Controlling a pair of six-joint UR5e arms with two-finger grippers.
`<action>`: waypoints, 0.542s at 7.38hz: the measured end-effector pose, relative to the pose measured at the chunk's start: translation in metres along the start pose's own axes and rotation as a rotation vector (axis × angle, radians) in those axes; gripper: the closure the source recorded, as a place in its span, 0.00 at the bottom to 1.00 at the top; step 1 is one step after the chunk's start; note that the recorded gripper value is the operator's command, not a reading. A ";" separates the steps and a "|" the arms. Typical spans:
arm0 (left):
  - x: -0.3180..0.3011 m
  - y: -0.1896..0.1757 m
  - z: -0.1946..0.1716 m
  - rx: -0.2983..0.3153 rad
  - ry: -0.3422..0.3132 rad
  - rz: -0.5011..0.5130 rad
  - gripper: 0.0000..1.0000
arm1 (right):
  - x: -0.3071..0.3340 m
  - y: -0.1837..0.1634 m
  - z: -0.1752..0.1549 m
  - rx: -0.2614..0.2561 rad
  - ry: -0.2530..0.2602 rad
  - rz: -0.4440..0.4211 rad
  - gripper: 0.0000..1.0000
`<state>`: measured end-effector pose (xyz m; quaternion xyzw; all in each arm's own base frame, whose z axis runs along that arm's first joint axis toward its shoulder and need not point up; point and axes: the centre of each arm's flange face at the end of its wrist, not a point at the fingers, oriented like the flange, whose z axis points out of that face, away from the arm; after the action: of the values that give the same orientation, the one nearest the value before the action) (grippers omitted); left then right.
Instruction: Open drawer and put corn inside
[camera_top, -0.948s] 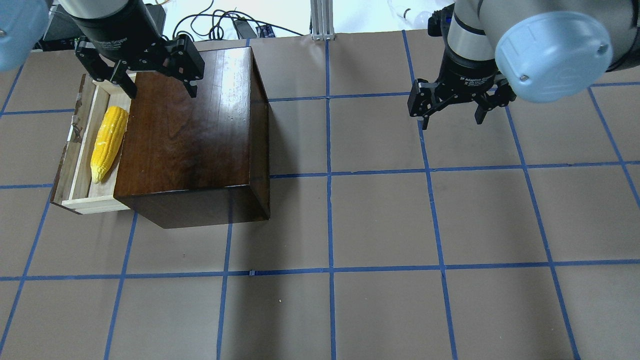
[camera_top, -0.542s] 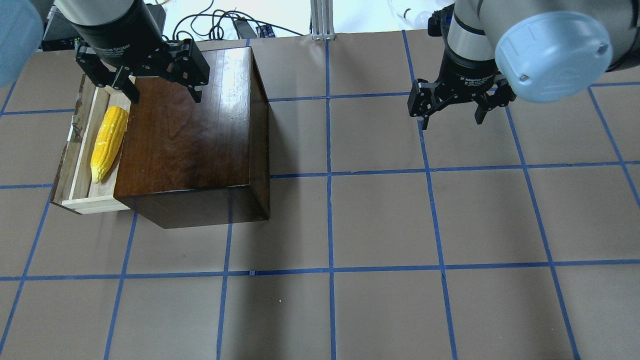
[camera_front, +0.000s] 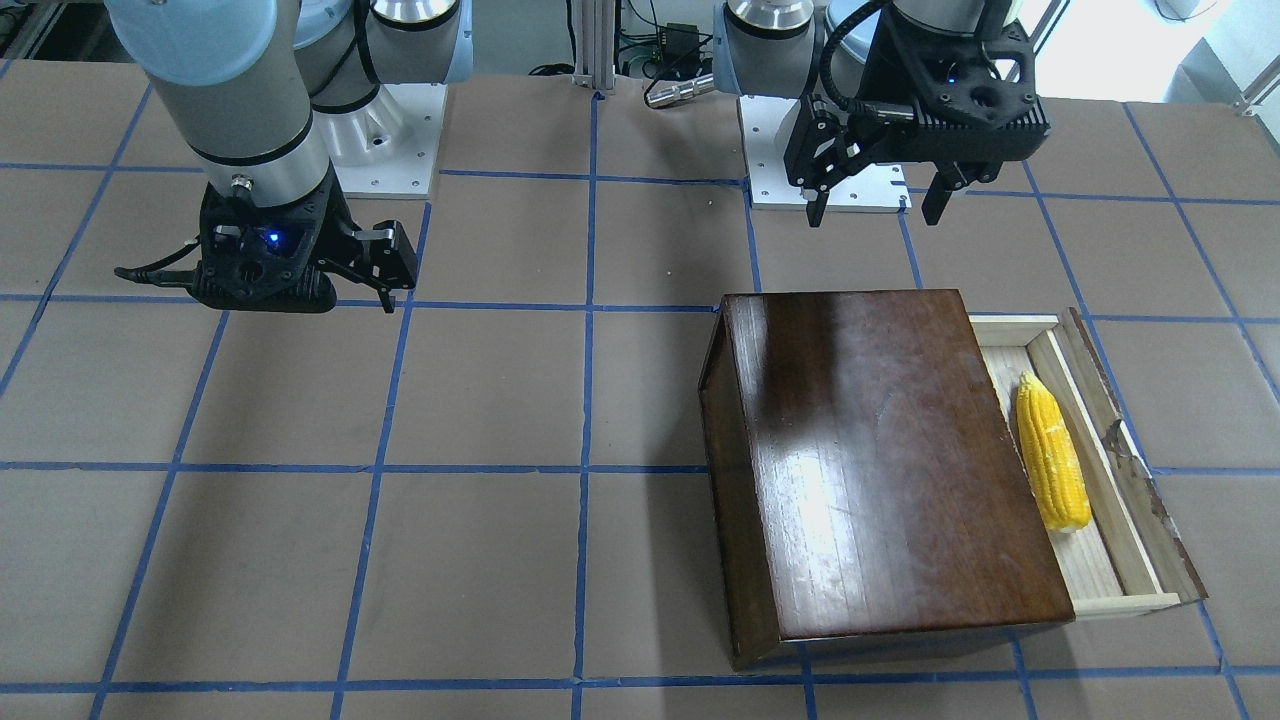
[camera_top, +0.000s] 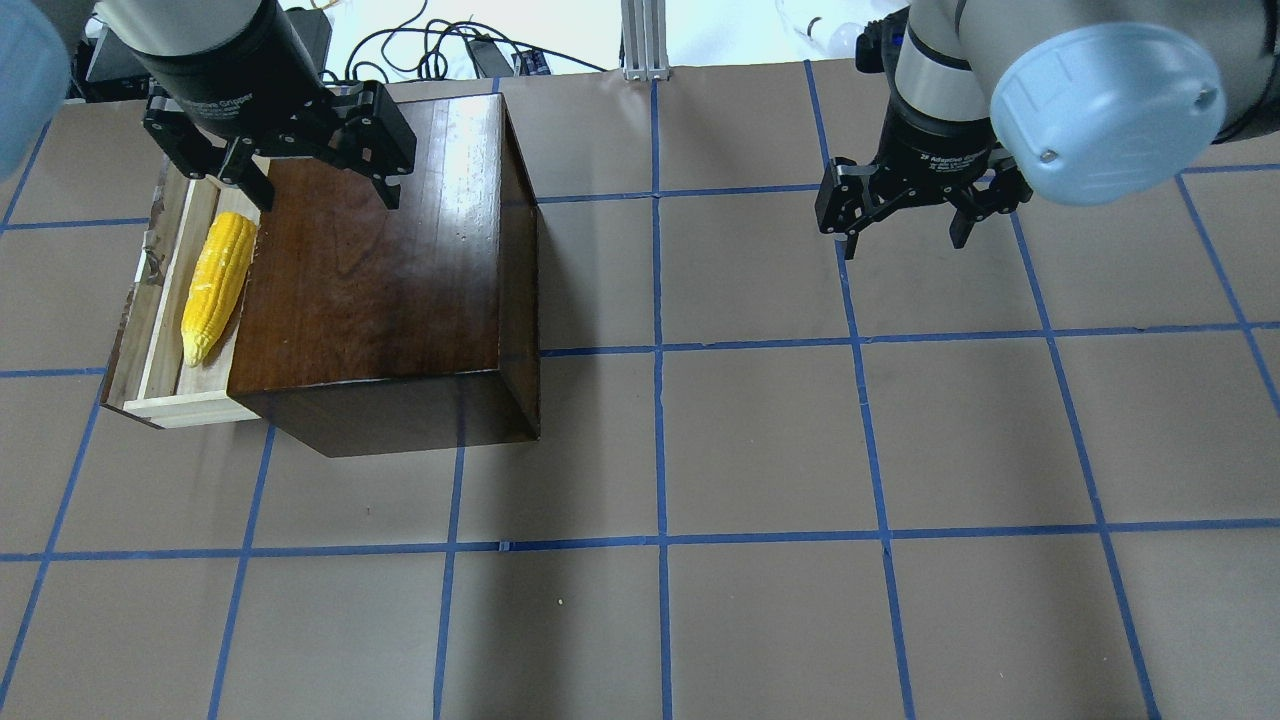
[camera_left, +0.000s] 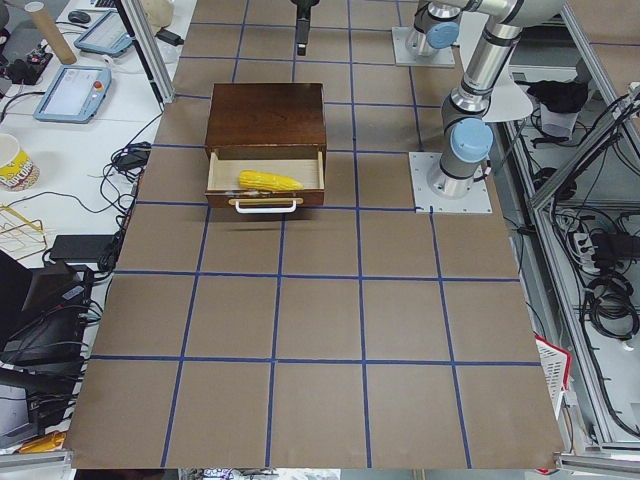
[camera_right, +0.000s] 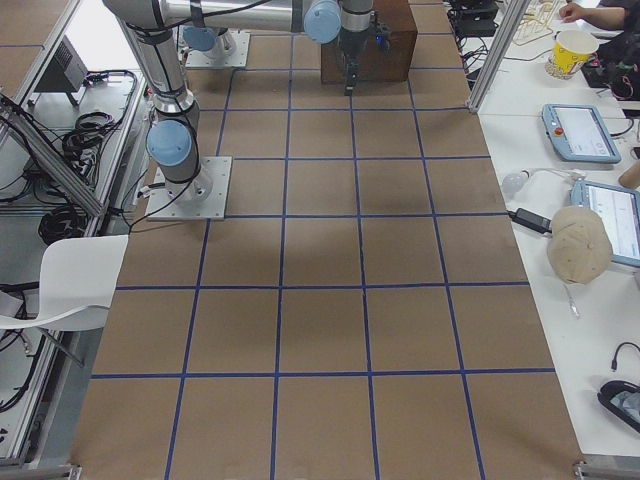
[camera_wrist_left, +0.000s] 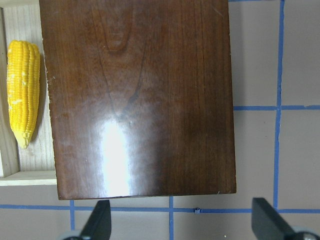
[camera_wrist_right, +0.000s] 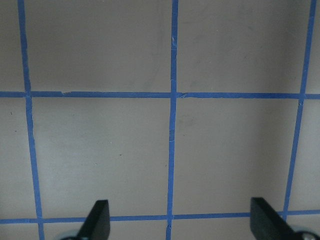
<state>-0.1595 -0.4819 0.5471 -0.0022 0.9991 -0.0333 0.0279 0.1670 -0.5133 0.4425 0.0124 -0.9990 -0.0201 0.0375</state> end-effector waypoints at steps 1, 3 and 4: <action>0.000 0.002 0.005 -0.008 -0.001 0.001 0.00 | 0.000 0.000 0.000 -0.001 0.000 0.000 0.00; -0.002 0.005 0.005 -0.002 0.001 0.003 0.00 | 0.000 0.000 0.000 -0.001 0.000 0.000 0.00; -0.004 0.001 0.005 0.008 0.004 0.001 0.00 | 0.000 0.000 0.000 -0.001 0.000 0.000 0.00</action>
<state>-0.1548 -0.4809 0.5418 -0.0014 0.9990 -0.0373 0.0260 0.1670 -0.5134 0.4423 0.0124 -0.9990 -0.0206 0.0375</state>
